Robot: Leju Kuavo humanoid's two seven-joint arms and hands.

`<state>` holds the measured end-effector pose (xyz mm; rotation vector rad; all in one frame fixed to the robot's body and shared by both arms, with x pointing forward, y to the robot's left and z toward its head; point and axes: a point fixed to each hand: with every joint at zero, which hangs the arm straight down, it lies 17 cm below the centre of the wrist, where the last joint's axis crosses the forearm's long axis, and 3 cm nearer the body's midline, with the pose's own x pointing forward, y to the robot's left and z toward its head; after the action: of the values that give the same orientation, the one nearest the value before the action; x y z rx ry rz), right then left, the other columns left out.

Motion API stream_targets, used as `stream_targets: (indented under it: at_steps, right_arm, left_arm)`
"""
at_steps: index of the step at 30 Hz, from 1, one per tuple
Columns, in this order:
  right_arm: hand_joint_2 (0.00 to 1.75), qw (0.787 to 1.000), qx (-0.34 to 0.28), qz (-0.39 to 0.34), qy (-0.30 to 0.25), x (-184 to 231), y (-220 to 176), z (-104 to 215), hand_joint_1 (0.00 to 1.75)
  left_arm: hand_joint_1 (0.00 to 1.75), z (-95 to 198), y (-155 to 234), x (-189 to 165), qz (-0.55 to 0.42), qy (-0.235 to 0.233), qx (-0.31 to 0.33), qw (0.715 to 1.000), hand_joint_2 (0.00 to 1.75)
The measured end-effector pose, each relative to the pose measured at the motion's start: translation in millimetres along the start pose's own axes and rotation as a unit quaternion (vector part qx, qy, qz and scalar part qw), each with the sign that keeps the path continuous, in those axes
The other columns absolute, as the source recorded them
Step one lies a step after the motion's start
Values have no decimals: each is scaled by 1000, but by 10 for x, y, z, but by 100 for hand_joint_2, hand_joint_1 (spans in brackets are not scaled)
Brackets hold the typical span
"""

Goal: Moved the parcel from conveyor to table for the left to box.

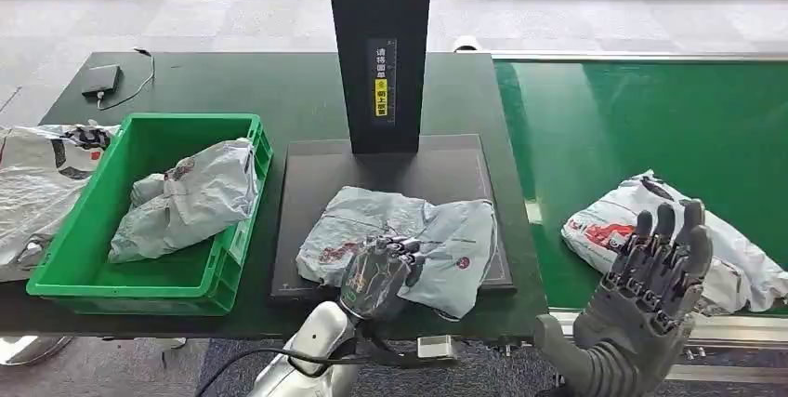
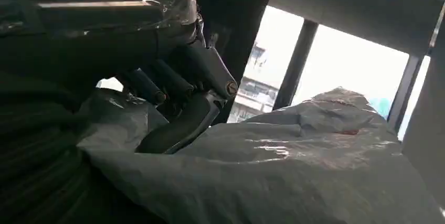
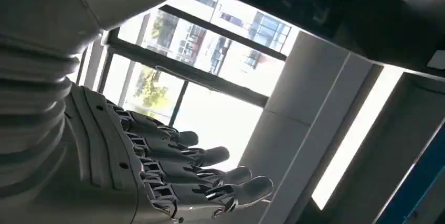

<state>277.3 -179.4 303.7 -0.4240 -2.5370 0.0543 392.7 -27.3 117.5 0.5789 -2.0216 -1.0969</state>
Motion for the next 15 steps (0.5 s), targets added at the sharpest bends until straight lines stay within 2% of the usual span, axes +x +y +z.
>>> stream_targets:
  at_steps: [5, 12, 15]
  right_arm:
    - [175, 1000, -2, -1, 2, 15, -9, 5, 0]
    - [175, 1000, -11, -11, 15, -24, -40, 15, 0]
    - [175, 1000, -11, -11, 16, -28, -43, 15, 0]
  left_arm:
    - [175, -155, 873, -9, -87, -14, 124, 988, 175]
    - [175, -220, 2455, -176, -200, -15, 292, 935, 175]
    - [175, -175, 2743, -206, -215, -11, 321, 922, 175]
